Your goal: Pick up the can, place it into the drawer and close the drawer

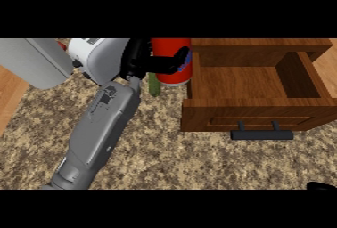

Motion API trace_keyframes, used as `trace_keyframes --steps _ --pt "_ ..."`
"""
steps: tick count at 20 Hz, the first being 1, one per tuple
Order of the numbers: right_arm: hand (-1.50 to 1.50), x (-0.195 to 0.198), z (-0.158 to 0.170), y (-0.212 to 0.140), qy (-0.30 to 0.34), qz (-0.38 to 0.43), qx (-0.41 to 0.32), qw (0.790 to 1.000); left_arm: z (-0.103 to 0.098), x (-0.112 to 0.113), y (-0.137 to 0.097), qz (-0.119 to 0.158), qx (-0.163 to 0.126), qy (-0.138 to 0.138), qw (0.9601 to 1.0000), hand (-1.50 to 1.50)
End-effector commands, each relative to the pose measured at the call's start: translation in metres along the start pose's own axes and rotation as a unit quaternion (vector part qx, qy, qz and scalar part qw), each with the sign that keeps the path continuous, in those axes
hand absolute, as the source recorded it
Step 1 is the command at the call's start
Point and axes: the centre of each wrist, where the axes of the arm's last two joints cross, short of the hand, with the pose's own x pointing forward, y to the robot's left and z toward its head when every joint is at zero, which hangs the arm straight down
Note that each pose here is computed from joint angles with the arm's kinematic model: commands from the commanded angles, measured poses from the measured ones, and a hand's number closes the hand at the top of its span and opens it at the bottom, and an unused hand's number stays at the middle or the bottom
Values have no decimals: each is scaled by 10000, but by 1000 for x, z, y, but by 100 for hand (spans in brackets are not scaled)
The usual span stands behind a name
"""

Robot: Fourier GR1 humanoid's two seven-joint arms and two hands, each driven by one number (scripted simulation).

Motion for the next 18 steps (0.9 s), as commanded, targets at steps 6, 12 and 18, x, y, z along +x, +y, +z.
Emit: trace_keyframes --steps 6,12,18 --pt "-150 -13 -2 10 -76 -24 59 10000 -24 61 -44 -287 -45 -120 9995 150" --pt "-150 6 -14 4 -1 40 45 10000 -41 109 -84 -452 -92 -28 9989 150" --pt "-150 9 -9 6 -39 -10 -1 10000 -57 130 -100 -635 -97 100 9979 150"
